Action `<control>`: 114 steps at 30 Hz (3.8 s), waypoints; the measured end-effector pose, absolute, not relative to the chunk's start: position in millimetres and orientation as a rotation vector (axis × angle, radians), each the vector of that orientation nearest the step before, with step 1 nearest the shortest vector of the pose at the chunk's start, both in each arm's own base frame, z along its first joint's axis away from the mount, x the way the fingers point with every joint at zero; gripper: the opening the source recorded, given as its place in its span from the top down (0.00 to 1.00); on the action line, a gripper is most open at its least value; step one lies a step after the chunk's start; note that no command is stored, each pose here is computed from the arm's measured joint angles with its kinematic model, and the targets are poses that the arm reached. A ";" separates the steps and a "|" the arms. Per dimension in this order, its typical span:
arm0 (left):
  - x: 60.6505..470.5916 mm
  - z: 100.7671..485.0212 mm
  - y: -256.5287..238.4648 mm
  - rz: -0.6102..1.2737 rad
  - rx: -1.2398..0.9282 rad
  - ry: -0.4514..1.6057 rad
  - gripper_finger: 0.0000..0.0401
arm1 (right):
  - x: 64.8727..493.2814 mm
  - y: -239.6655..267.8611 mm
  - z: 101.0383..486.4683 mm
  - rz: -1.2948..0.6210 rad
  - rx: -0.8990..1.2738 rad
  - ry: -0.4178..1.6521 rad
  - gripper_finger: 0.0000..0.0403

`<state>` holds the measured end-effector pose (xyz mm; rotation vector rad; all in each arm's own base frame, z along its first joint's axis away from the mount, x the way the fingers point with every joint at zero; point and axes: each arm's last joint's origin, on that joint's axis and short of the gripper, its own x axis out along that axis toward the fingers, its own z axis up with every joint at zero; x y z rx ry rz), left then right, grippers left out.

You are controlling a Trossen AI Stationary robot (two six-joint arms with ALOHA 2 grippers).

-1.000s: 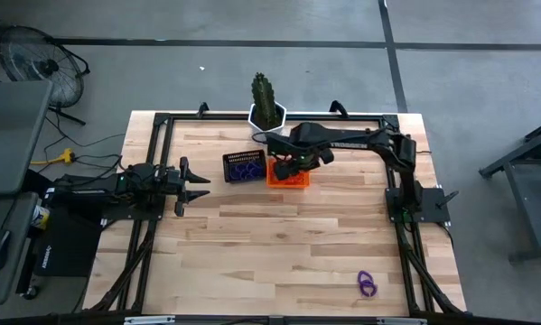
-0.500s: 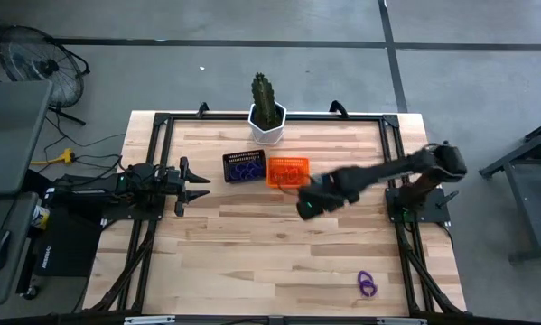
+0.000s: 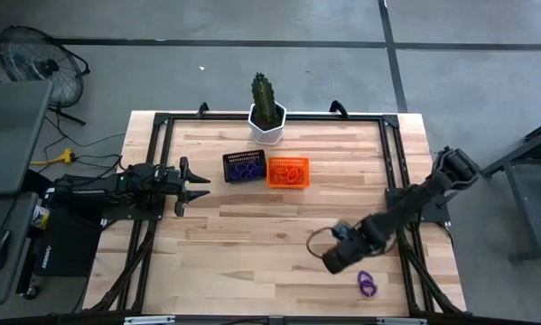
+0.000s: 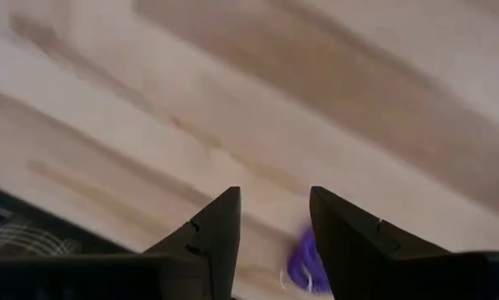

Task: Sort spring keychains
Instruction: Put the purple spring keychain in the black bin

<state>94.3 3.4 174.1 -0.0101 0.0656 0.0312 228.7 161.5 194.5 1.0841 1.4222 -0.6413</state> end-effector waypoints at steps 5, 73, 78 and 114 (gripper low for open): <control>94.3 174.1 3.5 0.031 -0.010 0.066 0.61 | 213.4 181.9 194.5 -0.664 1.114 1.453 0.65; 94.3 174.2 3.5 0.032 -0.010 0.065 0.61 | 288.7 144.8 186.5 -0.729 1.078 1.202 0.94; 94.3 174.1 3.4 0.031 -0.010 0.066 0.61 | 308.2 108.1 212.5 -0.717 1.056 1.106 0.94; 94.3 174.1 3.4 0.031 -0.010 0.066 0.61 | 500.0 -79.9 223.2 -0.717 0.958 0.775 0.93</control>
